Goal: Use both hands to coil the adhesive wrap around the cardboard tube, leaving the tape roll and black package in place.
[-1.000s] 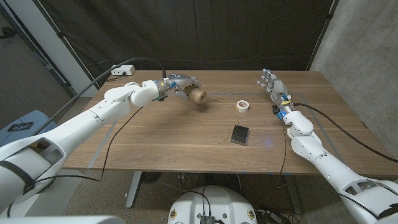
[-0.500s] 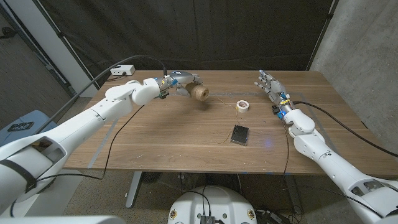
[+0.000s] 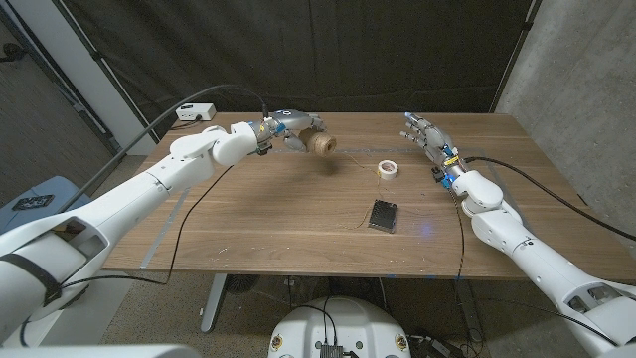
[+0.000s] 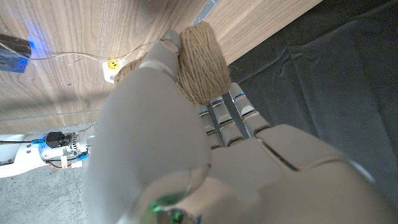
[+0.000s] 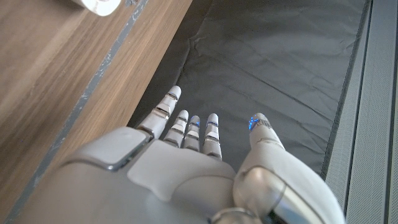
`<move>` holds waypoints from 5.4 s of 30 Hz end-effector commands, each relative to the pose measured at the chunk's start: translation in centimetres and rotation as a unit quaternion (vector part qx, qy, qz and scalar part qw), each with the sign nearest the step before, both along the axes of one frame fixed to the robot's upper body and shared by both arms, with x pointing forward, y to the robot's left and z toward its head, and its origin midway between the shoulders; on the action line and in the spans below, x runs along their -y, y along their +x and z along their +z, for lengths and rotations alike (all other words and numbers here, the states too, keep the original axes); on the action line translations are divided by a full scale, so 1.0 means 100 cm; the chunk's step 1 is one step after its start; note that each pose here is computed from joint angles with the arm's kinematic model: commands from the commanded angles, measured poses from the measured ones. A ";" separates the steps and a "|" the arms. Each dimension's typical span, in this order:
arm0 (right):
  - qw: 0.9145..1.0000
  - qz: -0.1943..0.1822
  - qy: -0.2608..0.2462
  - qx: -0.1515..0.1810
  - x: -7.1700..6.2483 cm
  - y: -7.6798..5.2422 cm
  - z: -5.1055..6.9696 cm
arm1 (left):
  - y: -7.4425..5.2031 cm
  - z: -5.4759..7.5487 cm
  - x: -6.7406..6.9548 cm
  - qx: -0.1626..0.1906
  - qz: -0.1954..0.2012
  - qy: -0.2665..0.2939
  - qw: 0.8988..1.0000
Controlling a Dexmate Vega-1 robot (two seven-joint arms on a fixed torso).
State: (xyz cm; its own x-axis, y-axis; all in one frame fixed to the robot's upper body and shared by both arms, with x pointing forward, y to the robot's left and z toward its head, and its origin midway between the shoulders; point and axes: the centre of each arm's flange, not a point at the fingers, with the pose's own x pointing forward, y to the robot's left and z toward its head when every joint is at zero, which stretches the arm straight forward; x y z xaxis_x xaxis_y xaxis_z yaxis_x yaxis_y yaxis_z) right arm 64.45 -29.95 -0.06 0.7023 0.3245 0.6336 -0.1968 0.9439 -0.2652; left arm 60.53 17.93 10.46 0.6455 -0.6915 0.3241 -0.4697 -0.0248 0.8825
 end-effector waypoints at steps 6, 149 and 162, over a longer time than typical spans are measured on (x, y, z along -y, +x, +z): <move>0.997 0.011 -0.071 0.003 -0.029 0.008 0.014 | 0.001 0.008 0.004 0.008 -0.006 -0.012 1.000; 0.980 0.001 -0.197 -0.016 -0.095 0.050 0.044 | 0.006 0.074 0.042 0.060 -0.062 -0.061 0.994; 0.979 0.003 -0.202 -0.022 -0.094 0.050 0.047 | 0.009 0.072 0.044 0.055 -0.066 -0.062 0.994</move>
